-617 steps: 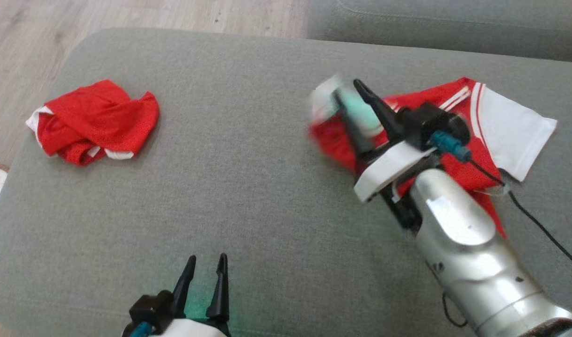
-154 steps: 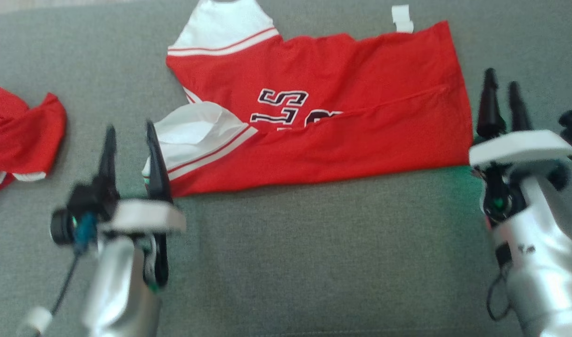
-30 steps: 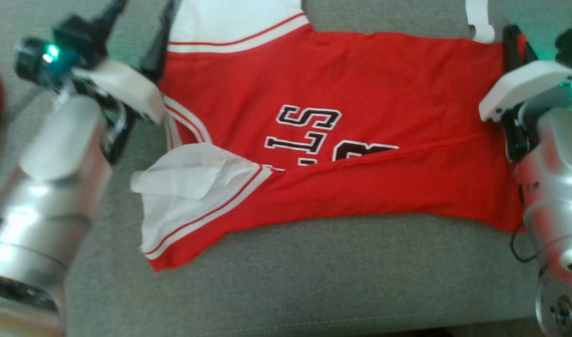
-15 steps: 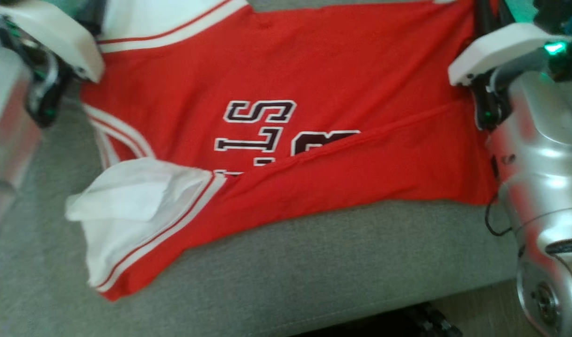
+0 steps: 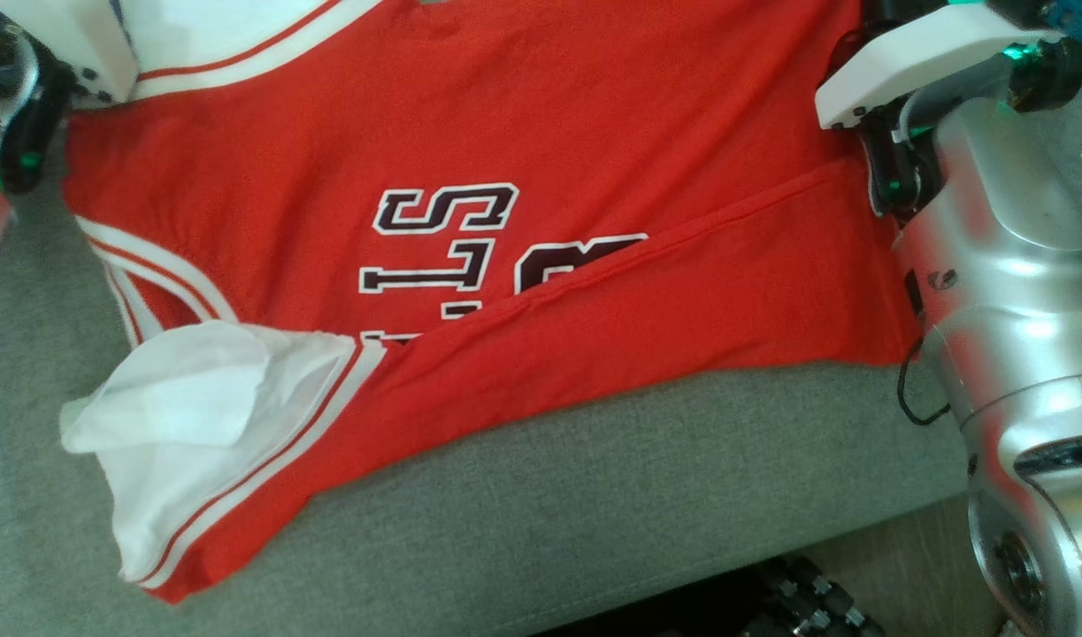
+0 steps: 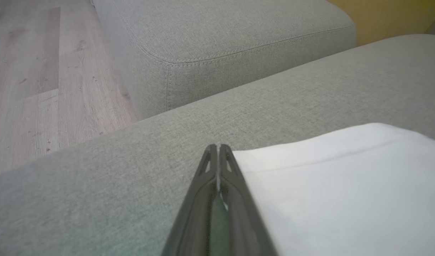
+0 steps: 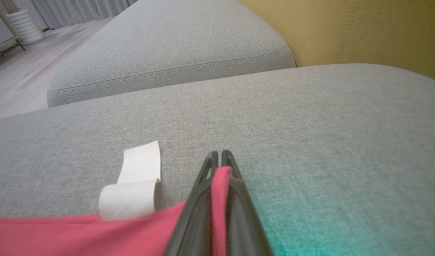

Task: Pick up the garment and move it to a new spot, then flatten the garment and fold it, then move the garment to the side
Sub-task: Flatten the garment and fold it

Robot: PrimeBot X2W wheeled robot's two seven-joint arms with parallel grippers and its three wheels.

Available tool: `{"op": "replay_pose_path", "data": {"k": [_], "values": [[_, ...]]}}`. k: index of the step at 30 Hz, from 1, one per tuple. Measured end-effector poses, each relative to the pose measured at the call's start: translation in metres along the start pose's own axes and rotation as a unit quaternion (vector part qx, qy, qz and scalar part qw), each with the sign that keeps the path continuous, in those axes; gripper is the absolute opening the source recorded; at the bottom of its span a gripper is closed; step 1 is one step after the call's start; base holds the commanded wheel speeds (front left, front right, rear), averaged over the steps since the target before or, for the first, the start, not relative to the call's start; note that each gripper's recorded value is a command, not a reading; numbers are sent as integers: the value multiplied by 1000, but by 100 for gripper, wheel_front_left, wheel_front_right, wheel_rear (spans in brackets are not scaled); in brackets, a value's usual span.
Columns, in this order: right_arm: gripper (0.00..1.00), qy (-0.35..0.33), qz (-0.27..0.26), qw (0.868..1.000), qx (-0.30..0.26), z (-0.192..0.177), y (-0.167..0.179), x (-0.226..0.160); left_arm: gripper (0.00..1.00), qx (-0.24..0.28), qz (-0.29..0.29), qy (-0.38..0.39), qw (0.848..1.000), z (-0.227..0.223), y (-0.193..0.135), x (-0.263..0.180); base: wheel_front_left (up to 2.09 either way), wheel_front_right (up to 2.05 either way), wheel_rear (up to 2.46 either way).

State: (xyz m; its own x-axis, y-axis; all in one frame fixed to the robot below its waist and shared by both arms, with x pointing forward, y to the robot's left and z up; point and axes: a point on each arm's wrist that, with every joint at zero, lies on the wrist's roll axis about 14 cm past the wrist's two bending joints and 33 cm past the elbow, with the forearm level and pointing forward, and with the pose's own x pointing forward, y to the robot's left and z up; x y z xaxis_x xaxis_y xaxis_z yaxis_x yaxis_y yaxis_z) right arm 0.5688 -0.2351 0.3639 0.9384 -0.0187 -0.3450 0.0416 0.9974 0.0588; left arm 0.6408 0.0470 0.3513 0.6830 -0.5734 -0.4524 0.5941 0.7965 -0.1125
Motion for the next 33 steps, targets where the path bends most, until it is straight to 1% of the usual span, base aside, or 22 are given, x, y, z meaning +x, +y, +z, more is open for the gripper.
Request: {"op": "replay_pose_path", "data": {"k": [4,8,14,20,25,29,31,33], "values": [[0,-2,5,1000,1,2,4,1,0,0,-15,5,1000,-1,-10,-6,0,0,0],[0,-4,7,1000,0,6,4,3,0,10,-19,-23,1000,8,-12,-15,0,0,0],[0,-19,19,1000,-2,17,15,8,0,40,10,-89,995,31,7,-36,0,0,0],[0,-46,27,999,-9,39,23,11,0,67,41,-132,988,72,23,-58,0,0,0],[0,-75,36,996,-17,62,33,13,0,81,61,-188,977,116,30,-82,0,0,0],[0,-116,43,992,-20,91,41,11,0,100,66,-238,964,150,25,-102,0,0,0],[0,-127,45,991,-22,99,43,7,0,100,64,-253,960,156,16,-111,0,0,0],[0,-122,46,991,-23,93,44,-2,0,93,59,-259,959,152,4,-120,0,0,0]]}}
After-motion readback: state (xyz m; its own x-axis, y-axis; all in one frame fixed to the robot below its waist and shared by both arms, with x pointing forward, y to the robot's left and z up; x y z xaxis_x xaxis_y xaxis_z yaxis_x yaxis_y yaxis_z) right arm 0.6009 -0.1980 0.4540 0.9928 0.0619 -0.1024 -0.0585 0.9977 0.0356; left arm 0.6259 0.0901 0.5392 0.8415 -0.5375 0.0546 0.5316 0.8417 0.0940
